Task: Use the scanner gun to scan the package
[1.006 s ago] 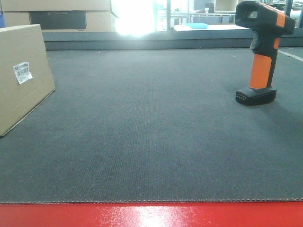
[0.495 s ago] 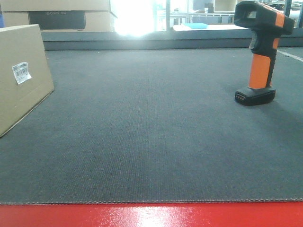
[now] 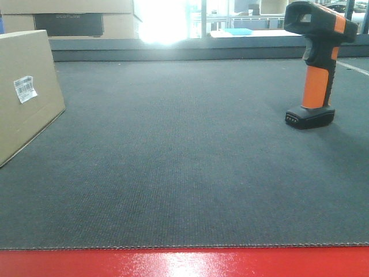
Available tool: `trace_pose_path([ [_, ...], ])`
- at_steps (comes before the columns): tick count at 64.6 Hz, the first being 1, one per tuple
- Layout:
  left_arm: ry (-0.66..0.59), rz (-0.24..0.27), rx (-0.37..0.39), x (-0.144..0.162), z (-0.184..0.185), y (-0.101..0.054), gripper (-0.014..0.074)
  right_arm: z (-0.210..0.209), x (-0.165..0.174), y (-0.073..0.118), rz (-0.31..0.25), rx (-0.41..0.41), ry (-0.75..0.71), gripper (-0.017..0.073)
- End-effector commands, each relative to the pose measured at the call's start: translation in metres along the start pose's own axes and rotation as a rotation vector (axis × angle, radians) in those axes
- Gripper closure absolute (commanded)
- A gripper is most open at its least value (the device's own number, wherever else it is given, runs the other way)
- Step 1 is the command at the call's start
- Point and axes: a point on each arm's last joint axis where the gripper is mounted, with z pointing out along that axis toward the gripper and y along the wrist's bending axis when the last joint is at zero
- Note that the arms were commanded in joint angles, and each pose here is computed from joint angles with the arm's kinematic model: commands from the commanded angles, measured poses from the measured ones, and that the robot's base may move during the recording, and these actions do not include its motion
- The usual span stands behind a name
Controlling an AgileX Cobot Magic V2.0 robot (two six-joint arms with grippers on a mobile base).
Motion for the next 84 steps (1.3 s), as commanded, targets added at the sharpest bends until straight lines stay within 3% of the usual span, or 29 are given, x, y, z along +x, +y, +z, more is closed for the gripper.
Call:
trace_pose_path([
  [1, -0.028, 0.005, -0.005, -0.003, -0.001, 0.0, 0.0704, 0.0, -0.002, -0.001, -0.017, 0.007, -0.02, 0.0725],
  [36, -0.028, 0.005, -0.005, -0.003, -0.001, 0.0, 0.0704, 0.0, -0.002, -0.001, -0.019, 0.01, -0.035, 0.0725],
  [42, -0.028, 0.005, -0.005, -0.003, -0.001, 0.0, 0.0704, 0.003, 0.008, -0.003, -0.098, 0.027, -0.011, 0.0725],
  [51, -0.028, 0.005, -0.005, -0.003, -0.001, 0.0, 0.0704, 0.007, 0.037, -0.007, -0.118, 0.036, 0.036, 0.0725],
  [67, -0.028, 0.005, -0.005, -0.003, -0.001, 0.0, 0.0704, -0.004, 0.081, -0.011, -0.083, 0.043, 0.016, 0.0725],
  [74, -0.028, 0.005, -0.005, -0.003, -0.001, 0.0, 0.0704, -0.004, 0.084, -0.013, -0.025, 0.079, 0.043, 0.0725],
  [84, -0.036, 0.005, -0.005, -0.004, -0.001, 0.0, 0.0704, -0.005, 0.084, -0.014, -0.034, 0.105, 0.042, 0.0725],
])
